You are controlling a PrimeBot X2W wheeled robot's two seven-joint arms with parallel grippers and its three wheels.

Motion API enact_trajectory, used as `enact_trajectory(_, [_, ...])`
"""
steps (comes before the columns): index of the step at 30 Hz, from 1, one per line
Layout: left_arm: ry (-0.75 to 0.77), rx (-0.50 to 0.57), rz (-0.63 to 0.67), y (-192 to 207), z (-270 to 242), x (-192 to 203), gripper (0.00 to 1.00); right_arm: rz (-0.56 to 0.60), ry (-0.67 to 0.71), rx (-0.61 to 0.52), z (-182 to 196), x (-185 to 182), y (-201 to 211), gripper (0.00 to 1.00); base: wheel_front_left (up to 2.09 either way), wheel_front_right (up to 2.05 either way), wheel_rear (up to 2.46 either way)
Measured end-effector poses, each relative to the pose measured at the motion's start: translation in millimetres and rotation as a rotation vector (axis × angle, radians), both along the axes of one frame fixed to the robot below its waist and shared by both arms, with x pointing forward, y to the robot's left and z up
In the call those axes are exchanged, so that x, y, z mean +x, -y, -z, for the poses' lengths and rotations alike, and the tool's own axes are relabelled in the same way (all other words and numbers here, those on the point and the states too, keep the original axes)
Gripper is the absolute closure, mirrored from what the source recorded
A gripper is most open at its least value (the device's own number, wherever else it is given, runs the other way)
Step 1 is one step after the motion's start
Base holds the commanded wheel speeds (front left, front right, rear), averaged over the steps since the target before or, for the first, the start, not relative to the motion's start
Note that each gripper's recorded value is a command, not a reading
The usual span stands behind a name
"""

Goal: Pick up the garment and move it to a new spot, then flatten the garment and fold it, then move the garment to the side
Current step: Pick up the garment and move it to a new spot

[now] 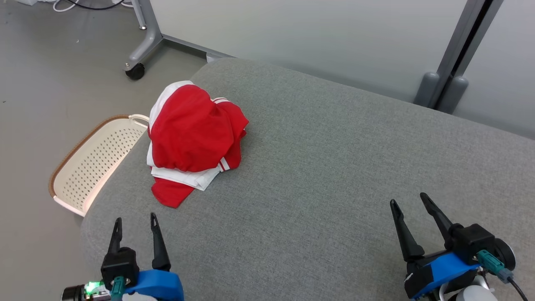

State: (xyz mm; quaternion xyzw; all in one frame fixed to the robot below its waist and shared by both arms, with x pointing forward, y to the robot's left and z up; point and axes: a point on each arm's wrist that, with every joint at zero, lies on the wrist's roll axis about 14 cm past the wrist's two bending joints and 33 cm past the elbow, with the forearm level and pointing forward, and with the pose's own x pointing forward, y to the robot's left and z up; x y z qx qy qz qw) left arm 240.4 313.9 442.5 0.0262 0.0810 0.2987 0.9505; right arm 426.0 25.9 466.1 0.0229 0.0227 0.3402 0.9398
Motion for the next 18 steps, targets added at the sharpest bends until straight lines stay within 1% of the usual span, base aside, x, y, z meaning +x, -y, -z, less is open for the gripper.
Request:
enact_trajectory(8, [0.016, 0.01, 0.055, -3.4, -9.1, 47.5, 0.0, 0.006, -0.012, -0.03, 16.1, 11.7, 18.9, 0.0, 0.0, 0.0, 0.0])
enact_trajectory(18, [-0.017, 0.035, 0.141, 1.2, -3.4, 117.6, 0.0, 0.039, -0.043, -0.054, 38.4, 26.0, 52.9, 0.0, 0.0, 0.0, 0.0])
